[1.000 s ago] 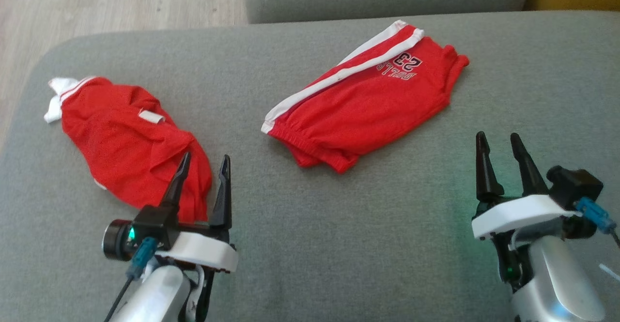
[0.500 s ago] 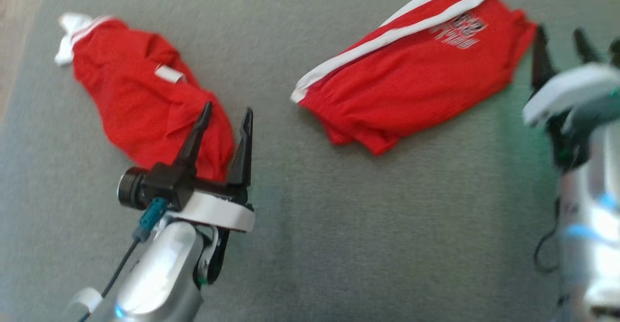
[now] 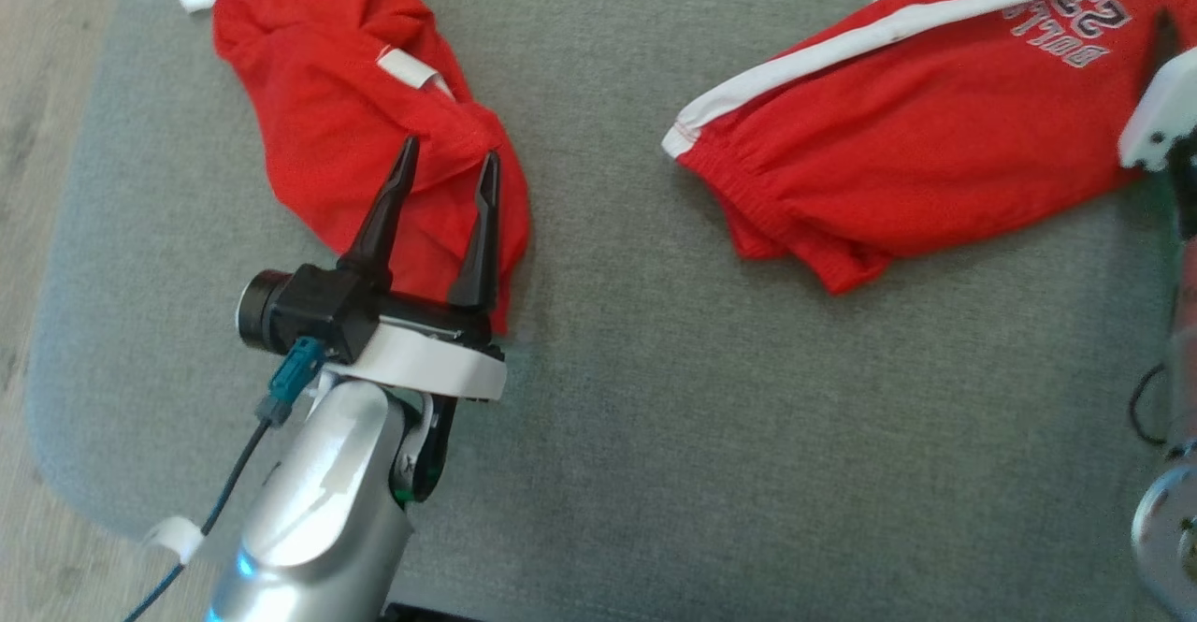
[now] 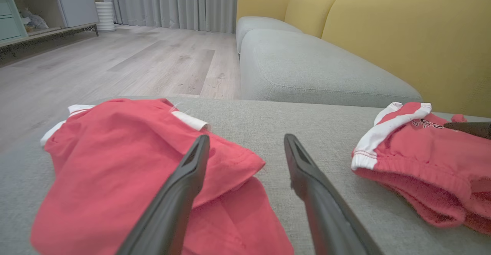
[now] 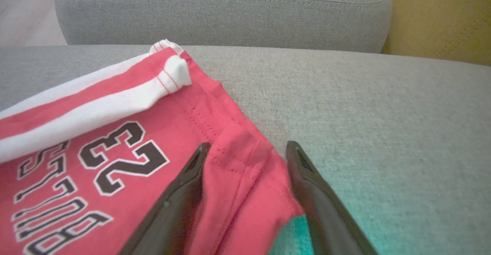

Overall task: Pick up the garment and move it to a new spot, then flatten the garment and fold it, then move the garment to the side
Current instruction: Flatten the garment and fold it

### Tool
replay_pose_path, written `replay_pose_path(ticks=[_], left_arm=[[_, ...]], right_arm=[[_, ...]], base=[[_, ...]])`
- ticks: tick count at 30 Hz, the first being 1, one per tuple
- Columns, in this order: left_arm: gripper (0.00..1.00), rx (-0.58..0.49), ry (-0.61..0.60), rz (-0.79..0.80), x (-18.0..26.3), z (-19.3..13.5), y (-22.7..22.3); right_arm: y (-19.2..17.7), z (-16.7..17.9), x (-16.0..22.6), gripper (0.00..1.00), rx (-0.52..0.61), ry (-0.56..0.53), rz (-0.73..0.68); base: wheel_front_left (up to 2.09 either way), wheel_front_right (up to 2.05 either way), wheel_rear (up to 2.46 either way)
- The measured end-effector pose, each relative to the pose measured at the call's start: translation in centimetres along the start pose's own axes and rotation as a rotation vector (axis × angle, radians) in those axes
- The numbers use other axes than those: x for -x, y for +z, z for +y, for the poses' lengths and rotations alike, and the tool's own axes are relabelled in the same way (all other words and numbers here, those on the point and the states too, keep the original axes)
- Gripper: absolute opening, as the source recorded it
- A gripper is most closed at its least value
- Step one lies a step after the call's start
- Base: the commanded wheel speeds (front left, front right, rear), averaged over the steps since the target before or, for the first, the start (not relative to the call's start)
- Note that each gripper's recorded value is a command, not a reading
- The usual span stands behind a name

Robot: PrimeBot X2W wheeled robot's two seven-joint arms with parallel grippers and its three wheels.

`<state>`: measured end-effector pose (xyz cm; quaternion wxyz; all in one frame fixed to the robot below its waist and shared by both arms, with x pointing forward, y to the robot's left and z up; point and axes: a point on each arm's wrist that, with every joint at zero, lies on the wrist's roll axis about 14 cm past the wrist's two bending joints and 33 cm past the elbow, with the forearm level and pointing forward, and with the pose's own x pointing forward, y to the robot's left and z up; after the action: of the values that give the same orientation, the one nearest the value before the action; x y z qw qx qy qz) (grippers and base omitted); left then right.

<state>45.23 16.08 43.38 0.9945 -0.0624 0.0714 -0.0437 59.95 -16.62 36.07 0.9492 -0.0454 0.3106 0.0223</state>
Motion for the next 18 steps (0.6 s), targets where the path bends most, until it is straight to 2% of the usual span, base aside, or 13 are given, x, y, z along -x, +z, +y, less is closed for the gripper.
replay_pose_path(ticks=[6,7,8,15,18], left_arm=[[1.0,0.006,0.007,0.001,-0.3,0.2,-0.3],[1.0,0.005,0.006,-0.001,-0.3,0.1,-0.3],[1.0,0.003,-0.002,-0.001,-0.4,0.0,-0.3],[1.0,-0.005,-0.021,-0.012,-0.7,-0.4,0.1],[1.0,-0.006,-0.045,-0.032,-0.6,-1.3,0.8]], right_arm=[[0.0,-0.1,-1.1,1.0,0.032,-0.008,0.078],[-0.1,-0.1,-1.1,0.79,0.032,-0.008,0.09],[-0.1,-0.1,-1.1,0.0,0.031,-0.006,0.095],[0.2,-0.1,0.0,0.0,-0.029,0.014,0.062],[-0.3,-1.5,1.5,0.0,-0.107,-0.005,0.032]], base=[[0.0,0.0,0.0],[0.0,0.0,0.0],[0.0,0.0,0.0],[0.0,0.0,0.0],[0.0,0.0,0.0]])
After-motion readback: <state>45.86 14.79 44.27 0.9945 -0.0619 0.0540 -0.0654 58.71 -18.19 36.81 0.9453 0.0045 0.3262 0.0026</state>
